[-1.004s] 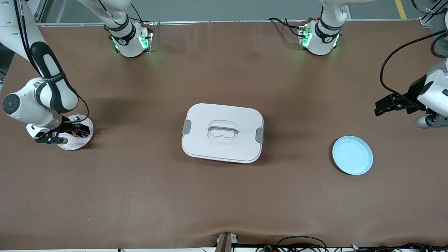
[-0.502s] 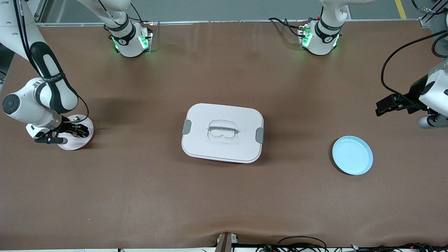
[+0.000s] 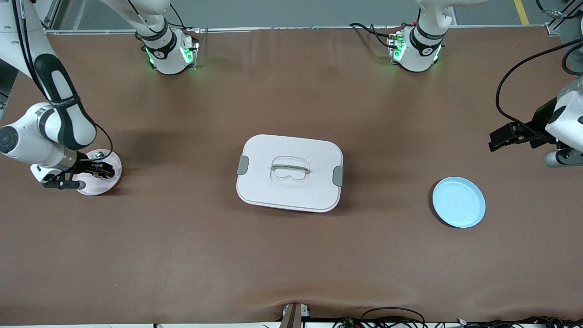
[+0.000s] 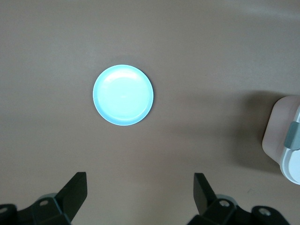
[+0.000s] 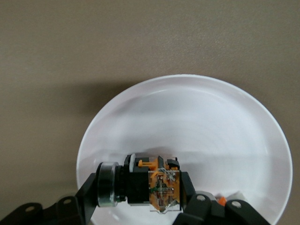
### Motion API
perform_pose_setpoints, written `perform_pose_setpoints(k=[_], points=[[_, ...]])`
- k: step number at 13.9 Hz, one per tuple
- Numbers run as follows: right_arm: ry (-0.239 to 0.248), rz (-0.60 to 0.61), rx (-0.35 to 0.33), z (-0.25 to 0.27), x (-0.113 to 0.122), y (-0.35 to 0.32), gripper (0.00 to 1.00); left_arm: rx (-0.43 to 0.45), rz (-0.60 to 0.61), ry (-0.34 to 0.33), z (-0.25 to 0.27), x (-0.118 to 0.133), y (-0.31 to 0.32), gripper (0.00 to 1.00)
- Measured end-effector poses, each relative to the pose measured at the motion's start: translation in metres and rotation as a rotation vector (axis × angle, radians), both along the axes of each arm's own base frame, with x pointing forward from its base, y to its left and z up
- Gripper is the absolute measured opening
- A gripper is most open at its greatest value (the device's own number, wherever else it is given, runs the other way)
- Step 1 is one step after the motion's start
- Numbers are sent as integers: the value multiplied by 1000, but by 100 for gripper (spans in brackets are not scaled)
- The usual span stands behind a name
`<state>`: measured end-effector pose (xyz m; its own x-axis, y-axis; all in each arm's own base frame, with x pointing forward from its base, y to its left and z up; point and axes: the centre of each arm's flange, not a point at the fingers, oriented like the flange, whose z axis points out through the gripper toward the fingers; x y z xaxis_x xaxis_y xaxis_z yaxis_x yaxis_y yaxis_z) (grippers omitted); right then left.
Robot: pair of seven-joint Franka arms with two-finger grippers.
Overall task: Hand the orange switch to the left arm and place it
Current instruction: 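Lower the right gripper and grasp the black-and-orange switch, then lift the switch over the box while the left gripper reaches toward it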
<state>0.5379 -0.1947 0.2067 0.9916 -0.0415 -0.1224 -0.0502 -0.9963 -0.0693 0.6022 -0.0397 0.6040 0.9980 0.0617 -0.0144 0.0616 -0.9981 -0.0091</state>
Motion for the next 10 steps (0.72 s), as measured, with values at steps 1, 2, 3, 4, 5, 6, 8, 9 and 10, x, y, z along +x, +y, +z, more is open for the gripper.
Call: perform_pose_setpoints(k=[1,2,3,4,5,6,8,9,10], points=[[37,-9,19,16,8,-1,72,-7,-3,0,0,0,-2,100],[72,-27,34,36,17,0,72,-25,-6,-3,2,-1,-6,100],[99,-46,45,59,26,2,72,-52,-10,-11,7,-1,-11,100],[115,-64,49,81,33,7,72,-89,-14,-20,14,-3,-17,100],[122,-84,48,101,38,15,72,-133,-17,-26,20,-5,-23,100],[128,-105,43,116,41,27,72,-182,-18,-29,24,-7,-28,100],[148,-151,31,135,44,58,72,-277,-19,-28,30,-9,-37,100],[159,-175,33,143,45,75,72,-337,-18,-25,33,-10,-42,100],[175,-203,46,148,44,90,72,-411,-14,-25,35,-9,-47,100]])
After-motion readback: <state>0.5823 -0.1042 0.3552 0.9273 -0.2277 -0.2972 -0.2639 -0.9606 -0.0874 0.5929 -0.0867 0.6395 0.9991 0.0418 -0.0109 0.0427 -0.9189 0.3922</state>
